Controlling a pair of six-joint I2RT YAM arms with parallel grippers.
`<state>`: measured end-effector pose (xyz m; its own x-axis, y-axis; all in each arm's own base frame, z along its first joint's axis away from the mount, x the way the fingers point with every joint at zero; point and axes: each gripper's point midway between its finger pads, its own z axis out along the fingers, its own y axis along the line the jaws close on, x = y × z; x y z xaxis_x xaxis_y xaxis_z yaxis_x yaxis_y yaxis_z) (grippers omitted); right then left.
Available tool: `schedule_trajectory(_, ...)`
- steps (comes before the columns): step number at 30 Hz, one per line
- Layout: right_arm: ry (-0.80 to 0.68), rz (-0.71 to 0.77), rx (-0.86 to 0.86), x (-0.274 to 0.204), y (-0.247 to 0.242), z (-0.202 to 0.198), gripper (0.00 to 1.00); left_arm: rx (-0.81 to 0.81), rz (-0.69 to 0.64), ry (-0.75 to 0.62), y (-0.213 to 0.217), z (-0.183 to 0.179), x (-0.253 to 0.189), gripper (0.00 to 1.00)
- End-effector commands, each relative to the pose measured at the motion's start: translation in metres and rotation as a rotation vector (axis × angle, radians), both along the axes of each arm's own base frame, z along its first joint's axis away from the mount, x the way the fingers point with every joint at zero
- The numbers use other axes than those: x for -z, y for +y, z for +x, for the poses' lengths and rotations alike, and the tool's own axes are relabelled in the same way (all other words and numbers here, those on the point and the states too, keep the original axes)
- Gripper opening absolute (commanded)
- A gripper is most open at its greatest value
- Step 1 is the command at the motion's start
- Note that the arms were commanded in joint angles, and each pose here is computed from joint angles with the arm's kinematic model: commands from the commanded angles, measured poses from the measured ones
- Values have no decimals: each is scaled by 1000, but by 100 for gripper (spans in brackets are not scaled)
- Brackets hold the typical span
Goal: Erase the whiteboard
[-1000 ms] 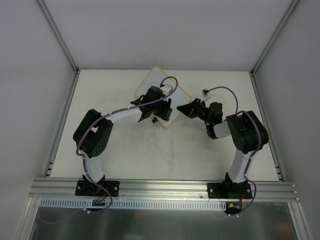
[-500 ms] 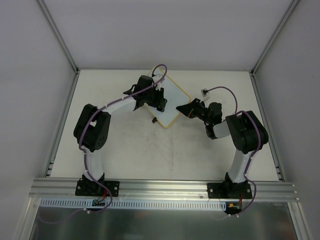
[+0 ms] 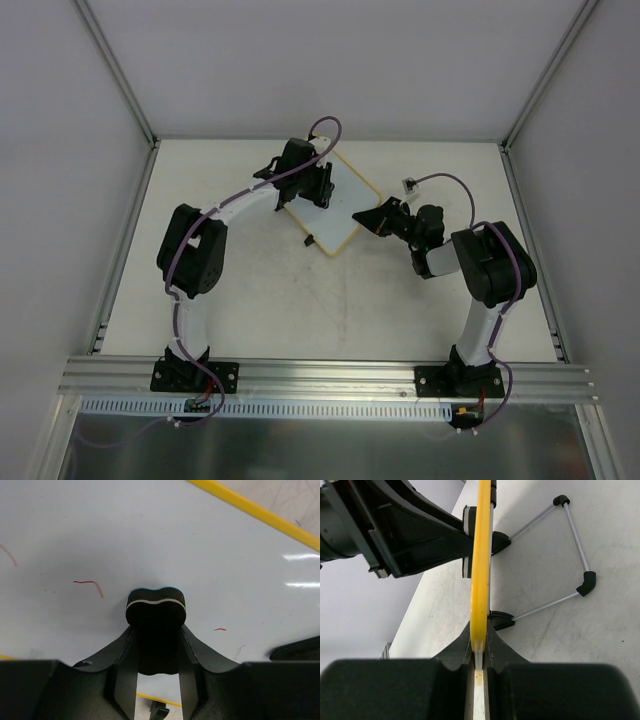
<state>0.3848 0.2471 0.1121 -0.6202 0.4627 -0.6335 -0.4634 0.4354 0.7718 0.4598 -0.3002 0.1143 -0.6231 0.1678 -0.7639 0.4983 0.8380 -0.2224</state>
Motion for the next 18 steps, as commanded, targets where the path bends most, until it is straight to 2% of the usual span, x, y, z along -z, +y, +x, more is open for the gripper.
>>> schedule_trajectory(1,-279,88,-73,-71,14,-4,0,147,-16,1,-59,-33,1,0)
schedule_trajectory(7,-277,88,-73,-70,15,-5,0,234,-55,45,-90,-70,0,0)
schedule_trajectory(13,-279,89,-73,-71,15,-5,0,230,-47,42,-85,-72,1,0)
schedule_trajectory(18,-277,89,-76,-70,16,-5,0,331,-102,56,-96,-86,-10,0)
